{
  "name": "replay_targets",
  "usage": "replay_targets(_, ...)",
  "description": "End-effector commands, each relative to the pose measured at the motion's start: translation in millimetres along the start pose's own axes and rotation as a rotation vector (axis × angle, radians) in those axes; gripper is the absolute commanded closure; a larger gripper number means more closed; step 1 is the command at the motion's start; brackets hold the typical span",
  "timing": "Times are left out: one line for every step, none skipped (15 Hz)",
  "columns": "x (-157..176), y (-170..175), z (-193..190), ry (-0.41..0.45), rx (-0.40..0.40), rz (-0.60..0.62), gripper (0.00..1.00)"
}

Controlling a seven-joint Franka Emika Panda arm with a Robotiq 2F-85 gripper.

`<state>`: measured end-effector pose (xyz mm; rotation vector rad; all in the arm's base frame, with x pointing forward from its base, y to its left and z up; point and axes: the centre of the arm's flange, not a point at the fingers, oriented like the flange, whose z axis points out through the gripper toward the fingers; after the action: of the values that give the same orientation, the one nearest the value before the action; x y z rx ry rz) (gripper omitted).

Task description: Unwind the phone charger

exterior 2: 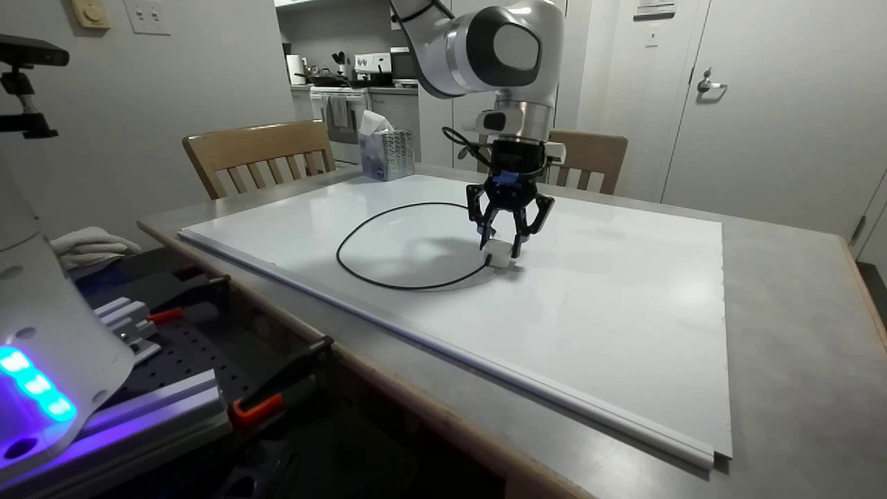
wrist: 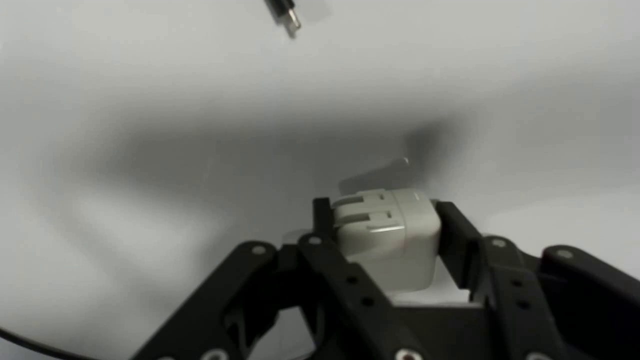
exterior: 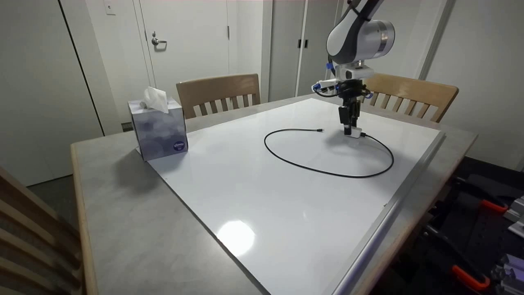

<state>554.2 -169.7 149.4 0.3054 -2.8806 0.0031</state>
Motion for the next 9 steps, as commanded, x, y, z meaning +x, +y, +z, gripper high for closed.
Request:
replay_targets(3,-10,1,0.032,-0.027,0.105,0.72)
replay_targets(5,-15,1,0.046,-0.037,0.167,0.72)
replay_targets(9,-21,2,0.048,-0.057,0.212,0.72)
replay_targets(14,-31,3,0.054,-0.071,0.265,0.72)
replay_targets(20,-43,6,0.057,-0.079,0.325,0.72)
replay_targets(26,-53,7,0.058,-0.088,0.385,0.72)
replay_targets(32,-63,10,0.054,-0.098,0.446,0.72)
replay_targets(37,-72,13,0.047,-0.124,0.507,0.72)
replay_targets(47,-66,8,0.023,-0.105,0.421,0.47)
